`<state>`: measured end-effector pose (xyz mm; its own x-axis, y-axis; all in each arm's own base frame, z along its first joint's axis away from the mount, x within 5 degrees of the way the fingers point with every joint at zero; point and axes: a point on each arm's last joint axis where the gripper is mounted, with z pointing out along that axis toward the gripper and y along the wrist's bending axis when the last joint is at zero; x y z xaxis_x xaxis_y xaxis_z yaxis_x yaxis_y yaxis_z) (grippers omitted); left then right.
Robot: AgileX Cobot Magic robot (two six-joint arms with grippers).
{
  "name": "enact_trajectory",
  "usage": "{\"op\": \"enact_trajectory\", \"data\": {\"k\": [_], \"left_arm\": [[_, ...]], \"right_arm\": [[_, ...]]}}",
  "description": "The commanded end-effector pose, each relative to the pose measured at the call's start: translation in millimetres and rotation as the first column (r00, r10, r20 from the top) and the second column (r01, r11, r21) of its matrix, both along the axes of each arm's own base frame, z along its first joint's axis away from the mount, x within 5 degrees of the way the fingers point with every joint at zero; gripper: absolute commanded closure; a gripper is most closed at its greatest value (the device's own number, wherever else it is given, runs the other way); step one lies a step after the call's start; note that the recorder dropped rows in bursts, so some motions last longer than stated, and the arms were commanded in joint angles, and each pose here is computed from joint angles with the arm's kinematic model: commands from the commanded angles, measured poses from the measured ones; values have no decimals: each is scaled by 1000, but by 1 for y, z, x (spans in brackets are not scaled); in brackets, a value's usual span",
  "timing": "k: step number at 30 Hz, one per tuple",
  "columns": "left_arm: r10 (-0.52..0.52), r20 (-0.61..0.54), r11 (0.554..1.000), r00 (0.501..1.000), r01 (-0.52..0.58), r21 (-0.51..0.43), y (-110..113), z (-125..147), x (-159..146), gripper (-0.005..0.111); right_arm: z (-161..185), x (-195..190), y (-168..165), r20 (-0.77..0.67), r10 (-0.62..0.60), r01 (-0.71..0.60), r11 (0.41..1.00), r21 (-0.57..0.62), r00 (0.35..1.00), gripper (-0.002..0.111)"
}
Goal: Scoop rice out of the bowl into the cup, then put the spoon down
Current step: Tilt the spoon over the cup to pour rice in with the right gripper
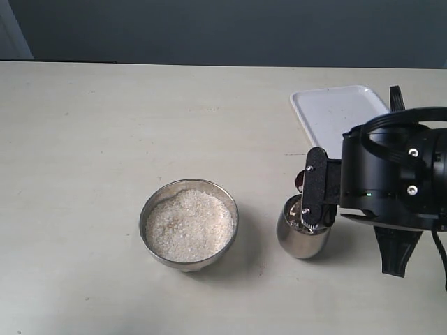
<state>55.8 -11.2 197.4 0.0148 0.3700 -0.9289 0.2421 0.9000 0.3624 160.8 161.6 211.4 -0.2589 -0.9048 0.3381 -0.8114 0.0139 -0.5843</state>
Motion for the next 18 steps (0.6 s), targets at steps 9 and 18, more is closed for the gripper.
{"op": "enact_trajectory", "data": {"k": [9, 18], "left_arm": [[-2, 14, 1000, 1000, 2, -12, 0, 2, -1, 106], [-2, 14, 1000, 1000, 2, -12, 0, 2, -1, 106]], "right_arm": [[2, 2, 0, 35, 4, -5, 1000, 2, 999, 109], [2, 2, 0, 39, 8, -8, 1000, 0, 999, 109]]}}
